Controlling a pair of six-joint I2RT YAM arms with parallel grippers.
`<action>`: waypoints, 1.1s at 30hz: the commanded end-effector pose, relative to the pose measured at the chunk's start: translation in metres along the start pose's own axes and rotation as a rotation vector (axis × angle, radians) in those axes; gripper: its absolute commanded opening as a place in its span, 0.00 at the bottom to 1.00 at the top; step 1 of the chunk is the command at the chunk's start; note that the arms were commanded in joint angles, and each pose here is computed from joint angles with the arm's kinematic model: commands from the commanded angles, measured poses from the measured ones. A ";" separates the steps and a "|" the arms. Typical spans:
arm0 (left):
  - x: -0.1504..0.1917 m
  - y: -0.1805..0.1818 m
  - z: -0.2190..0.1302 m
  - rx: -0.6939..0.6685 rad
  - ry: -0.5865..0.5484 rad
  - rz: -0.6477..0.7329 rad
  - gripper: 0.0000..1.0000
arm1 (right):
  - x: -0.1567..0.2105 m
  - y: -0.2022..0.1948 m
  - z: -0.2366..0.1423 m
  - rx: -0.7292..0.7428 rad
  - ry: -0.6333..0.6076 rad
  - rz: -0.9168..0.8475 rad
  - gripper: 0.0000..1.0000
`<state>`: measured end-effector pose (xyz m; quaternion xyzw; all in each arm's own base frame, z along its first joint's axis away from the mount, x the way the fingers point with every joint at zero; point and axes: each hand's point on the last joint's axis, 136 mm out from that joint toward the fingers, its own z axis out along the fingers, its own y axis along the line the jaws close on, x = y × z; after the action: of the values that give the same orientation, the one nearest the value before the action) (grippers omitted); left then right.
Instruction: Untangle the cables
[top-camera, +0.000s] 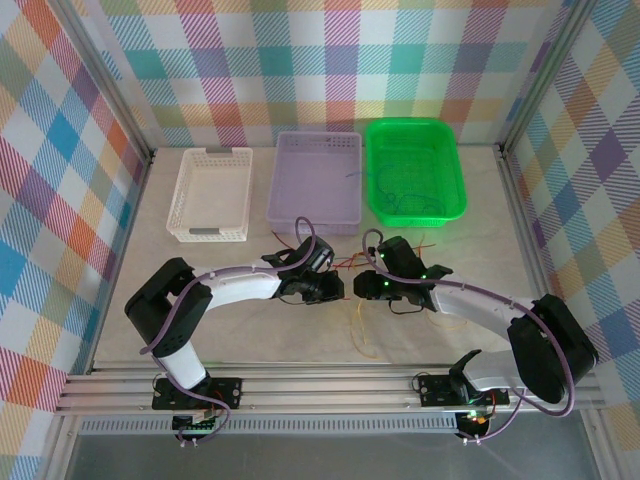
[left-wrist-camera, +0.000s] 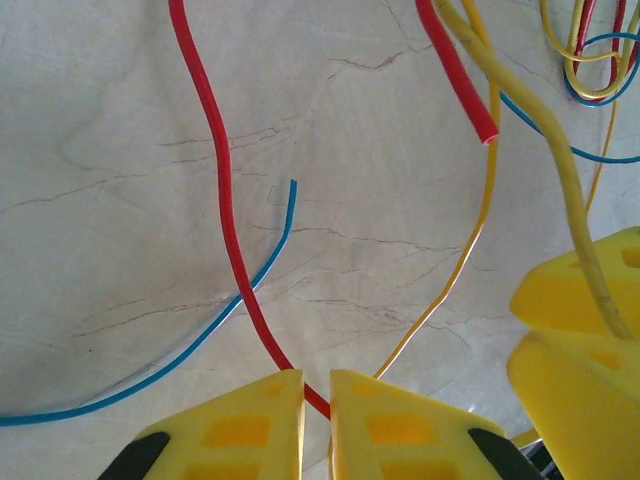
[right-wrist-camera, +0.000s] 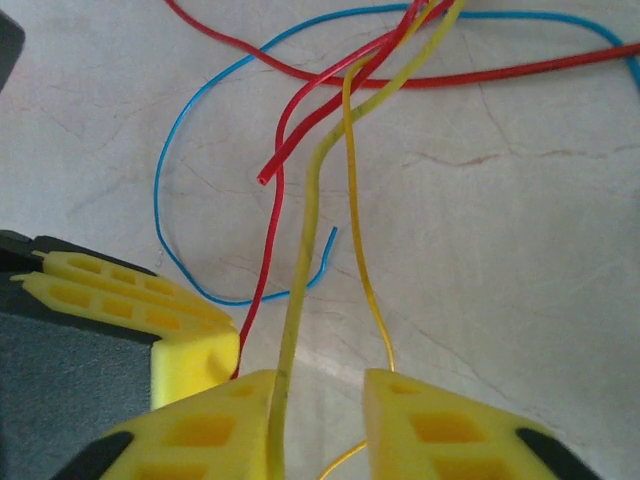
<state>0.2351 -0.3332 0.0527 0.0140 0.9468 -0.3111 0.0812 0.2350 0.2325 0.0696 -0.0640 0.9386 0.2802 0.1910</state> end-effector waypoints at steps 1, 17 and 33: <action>0.000 -0.002 0.001 -0.023 0.005 0.020 0.13 | -0.003 0.002 -0.005 0.001 -0.024 -0.008 0.15; 0.004 0.014 0.014 -0.070 0.017 0.018 0.00 | -0.058 0.059 -0.163 -0.004 -0.272 -0.223 0.00; -0.025 -0.064 -0.092 0.252 -0.287 0.160 0.74 | -0.070 0.115 -0.230 -0.184 -0.313 -0.324 0.00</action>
<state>0.2423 -0.3304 0.1304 0.0351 0.9072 -0.3780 0.1816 0.2057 0.2012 0.3266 -0.1679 0.8526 0.3271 0.3713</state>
